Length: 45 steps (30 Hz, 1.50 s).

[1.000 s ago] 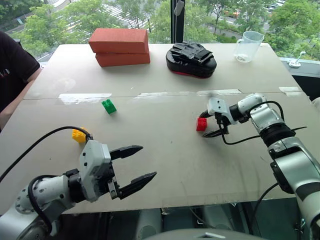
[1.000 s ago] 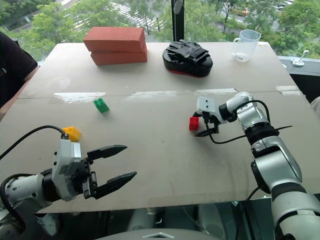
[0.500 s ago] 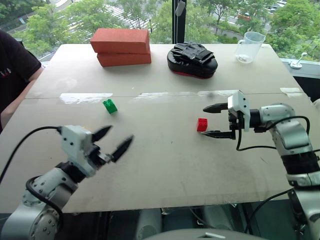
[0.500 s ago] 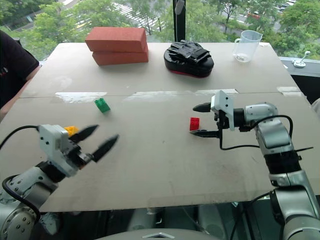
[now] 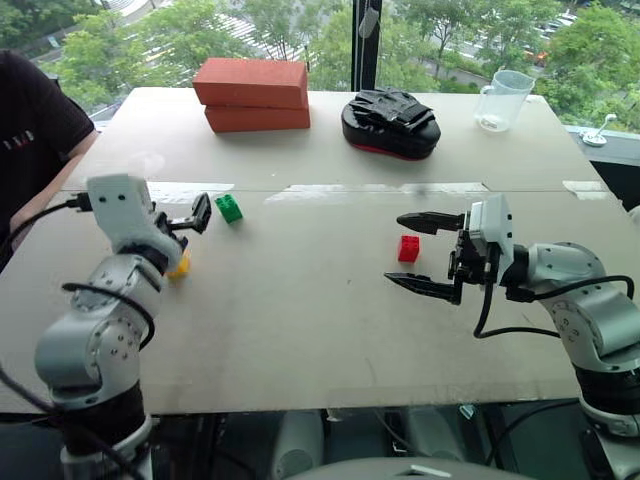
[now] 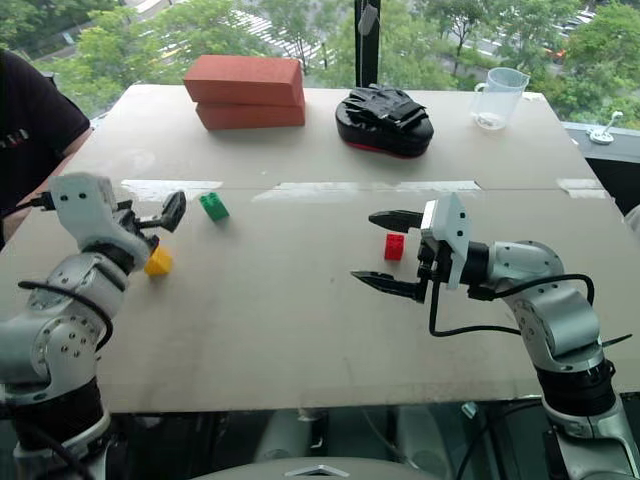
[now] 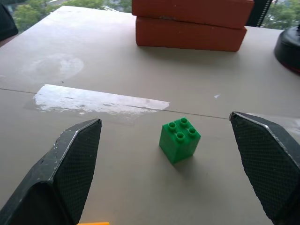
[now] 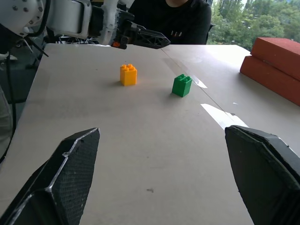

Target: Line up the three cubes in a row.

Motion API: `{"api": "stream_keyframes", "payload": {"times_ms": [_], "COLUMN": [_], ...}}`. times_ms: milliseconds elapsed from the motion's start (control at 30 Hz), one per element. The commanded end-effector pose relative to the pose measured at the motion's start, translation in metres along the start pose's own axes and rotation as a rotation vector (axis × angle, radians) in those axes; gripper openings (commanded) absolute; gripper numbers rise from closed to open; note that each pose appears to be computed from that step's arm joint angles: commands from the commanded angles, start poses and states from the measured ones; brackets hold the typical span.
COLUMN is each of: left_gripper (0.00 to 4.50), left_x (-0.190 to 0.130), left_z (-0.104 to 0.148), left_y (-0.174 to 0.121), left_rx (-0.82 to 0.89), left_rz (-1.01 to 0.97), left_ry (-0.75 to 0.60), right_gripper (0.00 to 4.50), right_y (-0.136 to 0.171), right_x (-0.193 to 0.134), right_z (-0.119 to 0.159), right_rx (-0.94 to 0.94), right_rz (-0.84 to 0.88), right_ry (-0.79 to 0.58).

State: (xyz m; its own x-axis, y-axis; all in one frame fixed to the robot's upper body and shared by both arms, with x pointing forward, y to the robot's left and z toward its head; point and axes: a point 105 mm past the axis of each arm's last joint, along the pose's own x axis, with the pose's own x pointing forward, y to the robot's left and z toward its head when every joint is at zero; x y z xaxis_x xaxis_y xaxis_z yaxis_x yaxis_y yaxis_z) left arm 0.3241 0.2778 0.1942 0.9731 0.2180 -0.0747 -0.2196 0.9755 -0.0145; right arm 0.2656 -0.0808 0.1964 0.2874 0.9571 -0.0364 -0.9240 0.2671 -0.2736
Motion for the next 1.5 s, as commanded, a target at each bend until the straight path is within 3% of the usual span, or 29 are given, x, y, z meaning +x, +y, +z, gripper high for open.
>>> {"api": "stream_keyframes", "payload": {"times_ms": [33, 267, 733, 833, 1000, 1100, 1200, 1333, 1433, 1500], "left_gripper": [4.50, 4.50, 4.50, 3.64, 1.36, 1.35, 1.35, 1.35, 1.35, 1.35], "left_x": [0.016, 0.048, 0.091, 0.095, 0.096, 0.093, 0.082, 0.048, 0.023, 0.006], "left_z": [-0.006, -0.035, -0.042, -0.043, -0.044, -0.044, -0.028, -0.007, -0.003, -0.005], "left_y": [-0.002, -0.027, -0.042, -0.046, -0.045, -0.042, -0.058, -0.098, -0.115, -0.125], "left_rx": [0.004, -0.082, -0.047, -0.033, -0.023, 0.003, 0.062, 0.082, 0.206, 0.201], "left_rz": [0.137, 0.159, 0.129, 0.122, 0.118, 0.109, -0.125, -0.588, -0.859, -1.070], "left_ry": [0.065, 0.177, 0.145, 0.129, 0.112, 0.102, 0.007, -0.098, -0.143, -0.134], "right_gripper": [4.39, 4.39, 4.39, 4.50, 4.50, 4.50, 4.50, 4.50, 4.50, 4.50], "right_y": [-0.007, -0.011, -0.008, -0.008, -0.008, -0.008, -0.008, -0.008, -0.006, -0.007], "right_x": [-0.007, -0.012, -0.012, -0.013, -0.014, -0.015, -0.016, -0.021, -0.028, -0.034], "right_z": [0.013, 0.013, 0.013, 0.013, 0.012, 0.012, 0.012, 0.006, -0.002, -0.005], "right_rx": [-0.063, -0.077, -0.064, -0.065, -0.065, -0.065, -0.058, -0.039, 0.002, 0.008], "right_rz": [-0.035, -0.067, -0.061, -0.062, -0.072, -0.079, -0.097, -0.122, -0.120, -0.135], "right_ry": [-0.016, -0.002, 0.011, 0.015, 0.026, 0.030, 0.031, 0.054, 0.089, 0.108]}}
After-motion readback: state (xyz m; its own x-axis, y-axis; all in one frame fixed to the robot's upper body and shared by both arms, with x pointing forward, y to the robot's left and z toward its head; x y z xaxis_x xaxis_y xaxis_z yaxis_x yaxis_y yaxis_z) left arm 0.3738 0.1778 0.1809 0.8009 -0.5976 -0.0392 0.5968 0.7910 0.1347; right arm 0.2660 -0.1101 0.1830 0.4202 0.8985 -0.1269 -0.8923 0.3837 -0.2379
